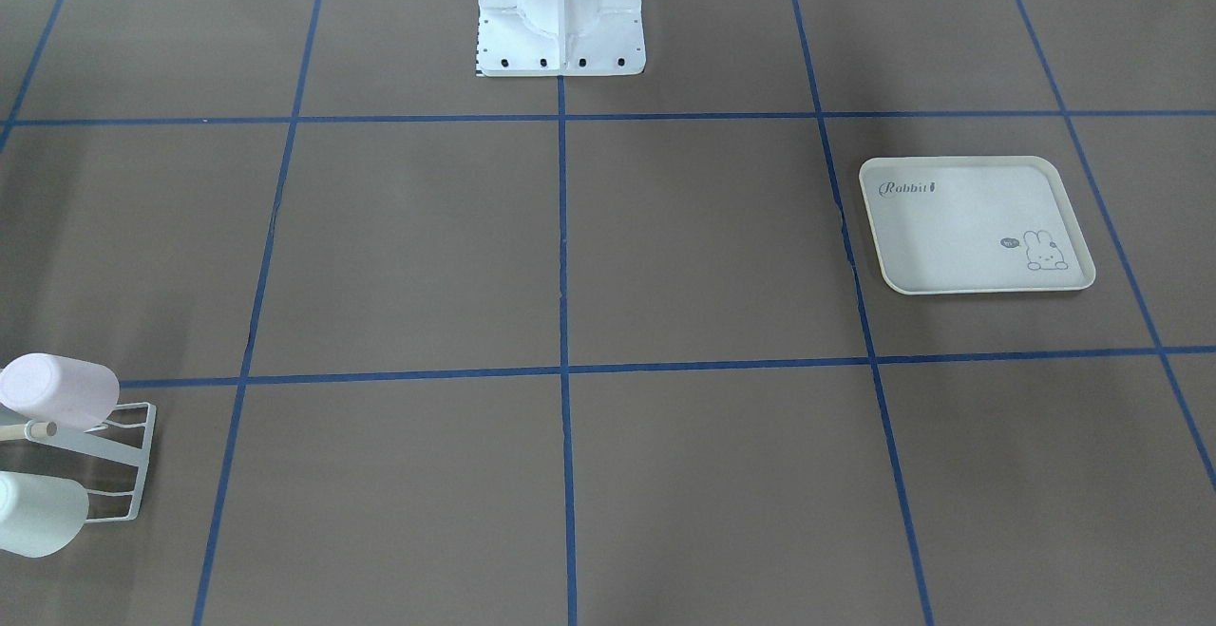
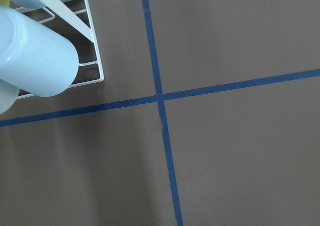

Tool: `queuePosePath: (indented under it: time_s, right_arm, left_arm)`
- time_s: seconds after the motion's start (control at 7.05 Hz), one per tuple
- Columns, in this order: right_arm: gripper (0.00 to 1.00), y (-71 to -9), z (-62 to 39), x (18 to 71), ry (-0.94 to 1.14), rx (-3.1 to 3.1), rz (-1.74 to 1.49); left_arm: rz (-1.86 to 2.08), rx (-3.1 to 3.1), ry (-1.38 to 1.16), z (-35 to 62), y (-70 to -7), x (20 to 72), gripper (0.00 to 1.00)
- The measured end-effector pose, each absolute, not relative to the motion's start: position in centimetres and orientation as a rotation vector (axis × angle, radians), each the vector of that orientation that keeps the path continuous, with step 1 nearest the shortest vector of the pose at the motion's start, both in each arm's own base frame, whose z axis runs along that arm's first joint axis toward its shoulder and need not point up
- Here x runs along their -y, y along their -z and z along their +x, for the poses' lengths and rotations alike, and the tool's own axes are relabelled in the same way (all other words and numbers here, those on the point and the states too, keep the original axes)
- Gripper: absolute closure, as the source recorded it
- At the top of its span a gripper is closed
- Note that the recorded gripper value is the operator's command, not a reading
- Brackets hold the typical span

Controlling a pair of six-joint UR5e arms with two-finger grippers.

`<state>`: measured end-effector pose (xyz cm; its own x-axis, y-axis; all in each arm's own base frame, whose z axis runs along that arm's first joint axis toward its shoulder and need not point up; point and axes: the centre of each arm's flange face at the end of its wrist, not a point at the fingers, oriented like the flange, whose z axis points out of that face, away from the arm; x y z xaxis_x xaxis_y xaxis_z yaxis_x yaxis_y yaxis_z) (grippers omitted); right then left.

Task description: Transfer IKEA cup to right arm and place on rack

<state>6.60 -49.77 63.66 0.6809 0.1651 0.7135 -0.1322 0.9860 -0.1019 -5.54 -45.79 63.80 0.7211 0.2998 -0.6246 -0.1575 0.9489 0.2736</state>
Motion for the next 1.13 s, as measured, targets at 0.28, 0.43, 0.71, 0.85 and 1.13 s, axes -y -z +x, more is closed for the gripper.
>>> queuePosePath:
  time_s: [0.28,0.43,0.71,0.85,1.13]
  right_arm:
    - [0.0,-63.42,6.59,49.83,-0.165,0.807,-0.039]
    - [0.0,-63.34,6.56,49.83,-0.165,0.811,-0.038]
    - [0.0,-63.22,6.47,49.79,-0.165,0.824,-0.039]
    - [0.0,-63.21,6.46,49.79,-0.165,0.826,-0.039]
    - [0.0,-63.23,6.46,49.78,-0.165,0.826,-0.039]
  left_arm:
    - [0.185,-0.726,-0.245,-5.55,-64.25,45.34,0.0]
    - [0.151,-0.737,-0.232,-5.5,-64.52,45.03,0.0]
    - [0.107,-0.763,-0.216,-5.34,-64.41,44.84,0.0]
    - [0.107,-0.772,-0.215,-5.28,-64.24,44.91,0.0]
    - [0.112,-0.784,-0.217,-5.18,-63.95,45.1,0.0]
